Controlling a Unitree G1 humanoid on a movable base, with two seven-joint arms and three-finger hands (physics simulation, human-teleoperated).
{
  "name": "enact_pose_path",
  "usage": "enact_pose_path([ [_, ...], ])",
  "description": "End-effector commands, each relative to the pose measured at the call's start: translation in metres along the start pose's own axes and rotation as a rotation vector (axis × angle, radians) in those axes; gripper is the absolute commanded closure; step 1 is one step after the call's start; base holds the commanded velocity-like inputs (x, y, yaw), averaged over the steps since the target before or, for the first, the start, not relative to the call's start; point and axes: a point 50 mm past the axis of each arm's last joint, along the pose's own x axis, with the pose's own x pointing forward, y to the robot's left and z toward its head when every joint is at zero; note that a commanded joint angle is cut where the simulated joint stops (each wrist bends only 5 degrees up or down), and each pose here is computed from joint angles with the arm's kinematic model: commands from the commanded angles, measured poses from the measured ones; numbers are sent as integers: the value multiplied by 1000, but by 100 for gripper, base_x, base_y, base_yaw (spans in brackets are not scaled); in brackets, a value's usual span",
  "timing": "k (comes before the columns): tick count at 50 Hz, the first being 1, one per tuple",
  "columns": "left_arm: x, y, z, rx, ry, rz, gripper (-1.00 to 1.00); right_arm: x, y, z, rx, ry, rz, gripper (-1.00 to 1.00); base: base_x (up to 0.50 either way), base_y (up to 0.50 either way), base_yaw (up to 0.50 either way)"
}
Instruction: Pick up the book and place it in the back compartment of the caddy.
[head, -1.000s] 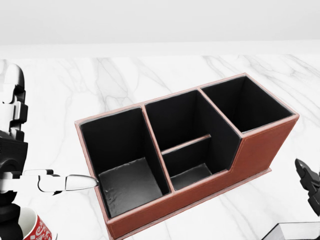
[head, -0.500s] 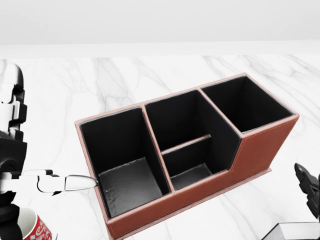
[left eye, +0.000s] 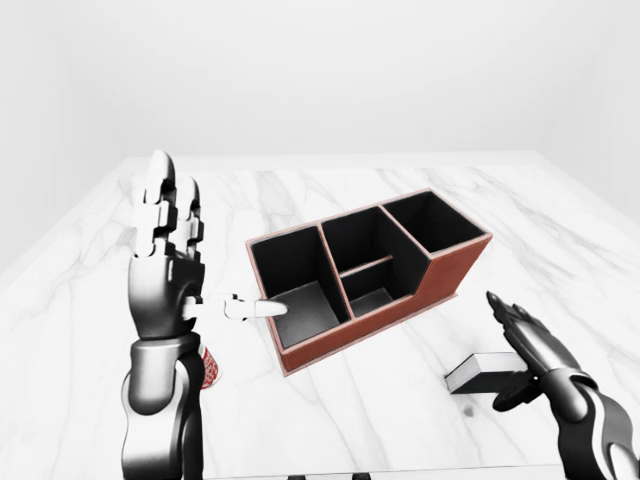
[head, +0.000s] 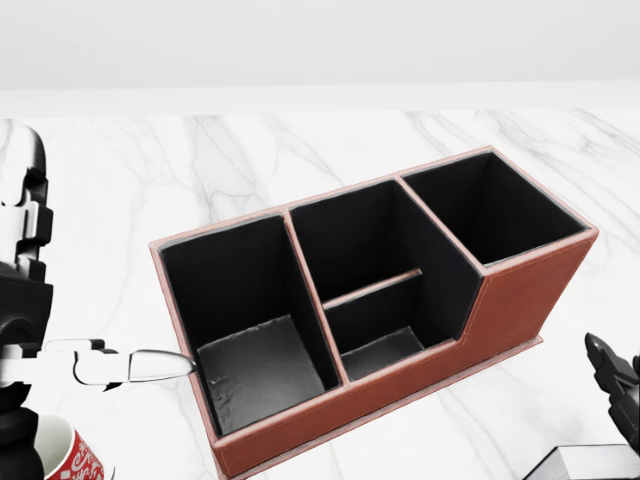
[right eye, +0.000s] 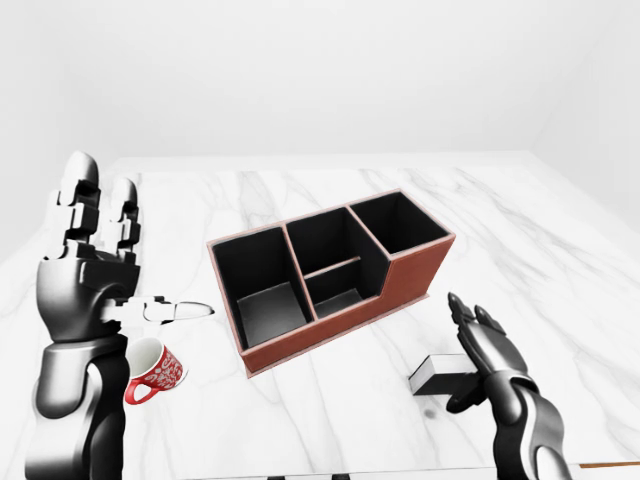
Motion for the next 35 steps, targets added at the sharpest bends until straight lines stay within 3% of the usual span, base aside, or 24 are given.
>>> enact_pose_path([
  [1,0,-1,0,0,1,-1,-100,0,3,-1,6,1,16,-100,0,0,0],
  [2,0,-1,0,0,2,-1,-100,0,3,-1,6,1,18,-100,0,0,0],
  [3,-1,-1,-1,-1,5,-1,-100,0,3,0,6,0,17,-60,0,0,0],
  [4,-1,-1,-2,-1,8,-1,-100,1,3,0,11,-2,17,87,0,0,0],
  [5,-1,-1,-2,0,8,-1,-100,1,3,0,11,-3,17,87,0,0,0],
  [6,0,-1,-1,-1,6,-1,-100,0,4,-1,12,-1,22,100,0,0,0],
  [22,0,-1,-3,-1,15,-1,-100,-2,1,0,9,-5,17,100,0,0,0],
  [35,-1,-2,-5,-4,23,-3,-100,-11,-18,15,-6,-58,-28,100,0,0,0],
])
